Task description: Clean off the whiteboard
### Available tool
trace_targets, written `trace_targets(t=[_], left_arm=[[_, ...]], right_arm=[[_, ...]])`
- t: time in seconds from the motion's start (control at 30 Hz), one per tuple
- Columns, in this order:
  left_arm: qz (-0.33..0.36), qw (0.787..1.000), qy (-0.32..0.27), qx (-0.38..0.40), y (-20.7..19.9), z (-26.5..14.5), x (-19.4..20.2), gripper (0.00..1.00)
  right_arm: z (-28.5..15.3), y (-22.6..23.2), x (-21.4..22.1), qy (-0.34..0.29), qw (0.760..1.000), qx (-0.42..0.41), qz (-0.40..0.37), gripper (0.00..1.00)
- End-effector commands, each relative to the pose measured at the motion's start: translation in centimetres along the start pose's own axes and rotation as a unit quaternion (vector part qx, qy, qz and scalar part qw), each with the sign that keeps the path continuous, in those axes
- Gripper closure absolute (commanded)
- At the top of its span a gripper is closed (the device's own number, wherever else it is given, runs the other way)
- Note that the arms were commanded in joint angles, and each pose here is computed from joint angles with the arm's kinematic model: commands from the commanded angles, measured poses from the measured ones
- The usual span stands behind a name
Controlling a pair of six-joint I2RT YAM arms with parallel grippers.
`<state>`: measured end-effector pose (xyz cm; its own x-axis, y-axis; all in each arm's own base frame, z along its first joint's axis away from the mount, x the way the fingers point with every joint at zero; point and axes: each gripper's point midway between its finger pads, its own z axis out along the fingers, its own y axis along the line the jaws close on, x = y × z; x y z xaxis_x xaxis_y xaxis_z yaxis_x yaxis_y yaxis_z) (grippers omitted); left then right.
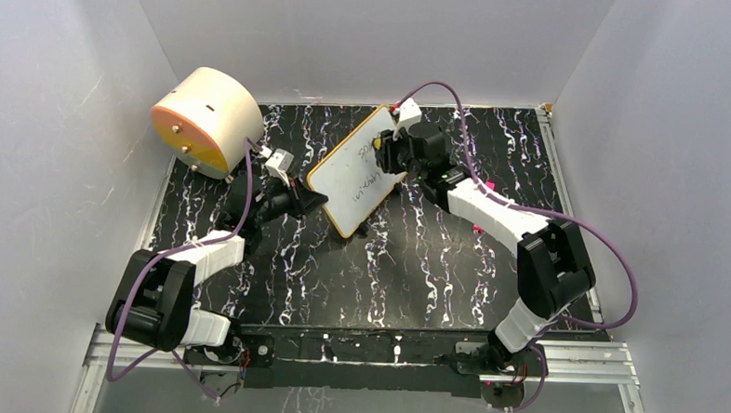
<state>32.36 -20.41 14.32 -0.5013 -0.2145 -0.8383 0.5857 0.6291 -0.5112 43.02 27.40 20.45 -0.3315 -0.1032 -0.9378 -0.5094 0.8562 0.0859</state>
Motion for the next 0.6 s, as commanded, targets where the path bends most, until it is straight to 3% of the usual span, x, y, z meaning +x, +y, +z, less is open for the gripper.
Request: trace_targets(t=[0.0,0.27,0.57], left_arm=[[0.027,0.996,0.027,0.079,-2.8,-0.4,0.4,1.00],[0.005,0.995,0.047,0.089,-2.7,0.4,0.8,1.00],[0.000,0.993,0.086,0.077,-1.9,0.9,1.4,1.00]], right_arm=[[-1.2,-2.4,-2.8,-0.047,0.999,0.019,0.018,0.78],[1.2,-4.8,-1.2,-0.028,0.999,0.018,-0.005,0.79],[3.9,-3.7,0.9,-0.024,0.998,-0.036,-0.042,0.78]])
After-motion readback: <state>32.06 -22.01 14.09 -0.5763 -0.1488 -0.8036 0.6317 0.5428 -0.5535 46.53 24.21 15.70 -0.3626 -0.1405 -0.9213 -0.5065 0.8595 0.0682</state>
